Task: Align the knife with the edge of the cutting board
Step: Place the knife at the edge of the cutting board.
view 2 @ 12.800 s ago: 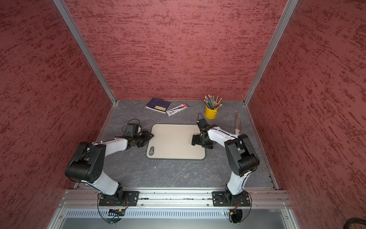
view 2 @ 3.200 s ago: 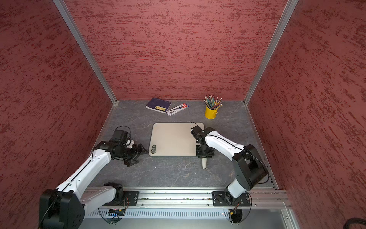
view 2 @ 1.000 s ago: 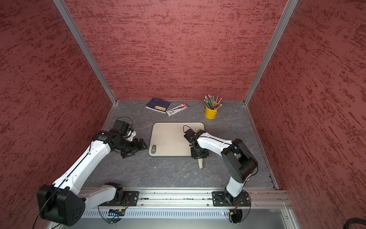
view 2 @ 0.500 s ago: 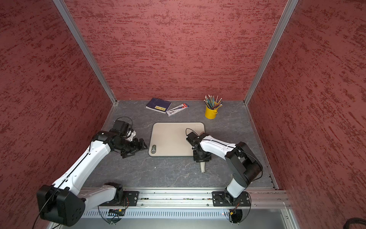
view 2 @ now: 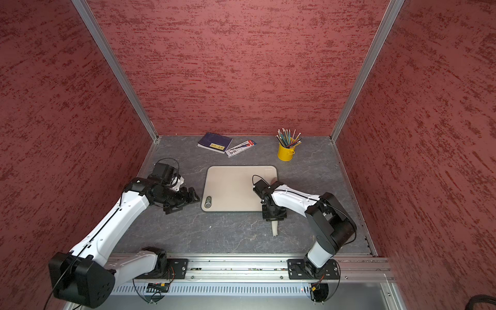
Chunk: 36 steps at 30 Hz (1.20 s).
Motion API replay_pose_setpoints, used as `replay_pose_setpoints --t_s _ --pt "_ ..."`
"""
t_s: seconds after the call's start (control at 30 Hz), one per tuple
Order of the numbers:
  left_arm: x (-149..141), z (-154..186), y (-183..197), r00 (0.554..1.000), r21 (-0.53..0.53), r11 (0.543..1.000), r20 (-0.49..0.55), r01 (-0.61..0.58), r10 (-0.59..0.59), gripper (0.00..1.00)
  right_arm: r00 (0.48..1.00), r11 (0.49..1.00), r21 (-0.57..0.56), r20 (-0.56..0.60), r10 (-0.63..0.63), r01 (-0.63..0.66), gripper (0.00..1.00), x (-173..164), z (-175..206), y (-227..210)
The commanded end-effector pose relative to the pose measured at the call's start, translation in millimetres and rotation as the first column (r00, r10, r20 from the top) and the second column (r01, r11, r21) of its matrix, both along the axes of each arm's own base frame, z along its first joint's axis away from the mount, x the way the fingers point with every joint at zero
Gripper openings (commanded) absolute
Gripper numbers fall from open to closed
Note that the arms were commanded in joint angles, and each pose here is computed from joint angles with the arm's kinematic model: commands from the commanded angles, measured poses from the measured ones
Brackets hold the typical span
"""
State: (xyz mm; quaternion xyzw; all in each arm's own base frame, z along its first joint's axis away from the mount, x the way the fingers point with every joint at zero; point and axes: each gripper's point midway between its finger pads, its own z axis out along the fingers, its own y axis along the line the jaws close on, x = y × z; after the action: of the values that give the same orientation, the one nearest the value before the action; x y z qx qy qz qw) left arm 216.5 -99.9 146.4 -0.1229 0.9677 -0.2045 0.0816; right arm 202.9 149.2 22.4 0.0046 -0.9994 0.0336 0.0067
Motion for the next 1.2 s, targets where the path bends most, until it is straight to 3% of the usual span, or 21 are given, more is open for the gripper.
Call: replay_pose_setpoints --t_s 0.0,0.77,1.17 --pt "-2 1 -1 1.0 0.001 1.0 0.012 0.013 -0.014 0.93 1.0 1.0 0.003 -0.022 -0.017 0.017 0.0 -7 -5 -2" --pt "-1 1 -1 1.0 -0.001 1.0 0.013 0.015 -0.015 0.93 1.0 1.0 0.0 -0.015 -0.018 0.018 0.0 -1 11 1" --pt "-1 1 -2 1.0 0.0 1.0 0.012 0.017 -0.017 0.93 1.0 1.0 -0.002 -0.022 -0.009 0.009 0.05 0 7 2"
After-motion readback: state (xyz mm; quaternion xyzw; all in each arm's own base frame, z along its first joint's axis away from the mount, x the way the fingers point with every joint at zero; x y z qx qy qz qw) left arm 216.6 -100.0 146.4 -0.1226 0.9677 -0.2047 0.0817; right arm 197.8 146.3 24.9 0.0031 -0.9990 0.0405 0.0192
